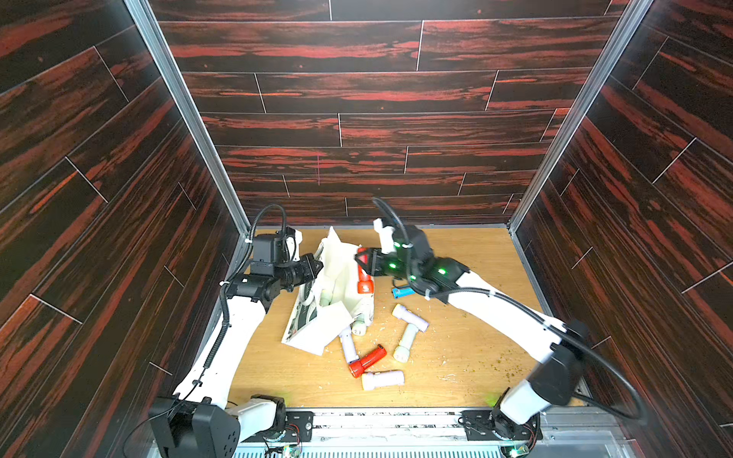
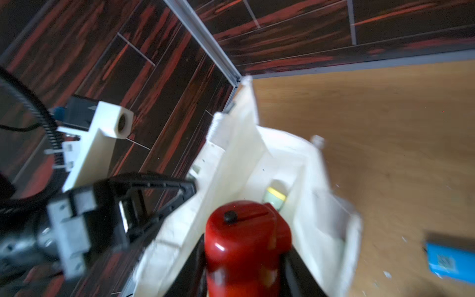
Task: Put the flashlights into the tote bags
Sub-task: Place the flashlight in the canvas bag.
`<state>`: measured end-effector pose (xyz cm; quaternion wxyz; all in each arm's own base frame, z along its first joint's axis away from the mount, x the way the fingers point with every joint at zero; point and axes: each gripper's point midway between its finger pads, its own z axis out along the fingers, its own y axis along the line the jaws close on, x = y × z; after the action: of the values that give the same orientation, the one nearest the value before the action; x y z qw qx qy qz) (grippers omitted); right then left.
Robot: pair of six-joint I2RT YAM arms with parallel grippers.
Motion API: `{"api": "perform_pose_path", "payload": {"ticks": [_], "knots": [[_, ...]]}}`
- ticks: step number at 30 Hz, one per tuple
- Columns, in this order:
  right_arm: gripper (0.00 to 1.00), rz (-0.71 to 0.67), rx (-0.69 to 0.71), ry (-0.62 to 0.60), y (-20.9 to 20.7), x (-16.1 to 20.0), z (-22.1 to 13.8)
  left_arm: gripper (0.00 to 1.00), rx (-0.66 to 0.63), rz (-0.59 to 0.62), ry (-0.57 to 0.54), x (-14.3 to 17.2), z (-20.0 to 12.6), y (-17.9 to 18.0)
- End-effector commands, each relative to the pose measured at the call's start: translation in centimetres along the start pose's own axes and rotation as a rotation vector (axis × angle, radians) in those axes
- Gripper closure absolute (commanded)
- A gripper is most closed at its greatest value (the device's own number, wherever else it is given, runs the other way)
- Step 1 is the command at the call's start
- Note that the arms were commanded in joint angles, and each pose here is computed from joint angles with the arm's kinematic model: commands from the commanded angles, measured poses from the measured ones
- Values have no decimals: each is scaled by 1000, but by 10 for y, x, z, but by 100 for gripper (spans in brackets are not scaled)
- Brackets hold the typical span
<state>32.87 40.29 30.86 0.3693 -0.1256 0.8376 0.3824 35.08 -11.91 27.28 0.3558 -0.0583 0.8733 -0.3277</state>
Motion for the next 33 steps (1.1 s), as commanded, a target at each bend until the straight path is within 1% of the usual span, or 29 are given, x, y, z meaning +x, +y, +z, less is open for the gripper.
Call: {"api": "perform_pose_path", "payload": {"ticks": [1, 8, 19, 26, 33], "knots": [[100, -47, -8, 53, 10, 11, 21, 100, 50, 1, -23, -4, -6, -9], [100, -2, 23, 109, 3, 34, 58, 100, 61, -1, -29, -4, -8, -11], [100, 83, 36, 193, 2, 76, 102, 100, 105, -2, -55, -6, -12, -19], [100, 93, 52, 237, -1, 96, 120, 100, 118, -13, -73, -6, -13, -20], [100, 151, 55, 274, -6, 110, 132, 100, 143, -6, -84, -6, -14, -23]]}}
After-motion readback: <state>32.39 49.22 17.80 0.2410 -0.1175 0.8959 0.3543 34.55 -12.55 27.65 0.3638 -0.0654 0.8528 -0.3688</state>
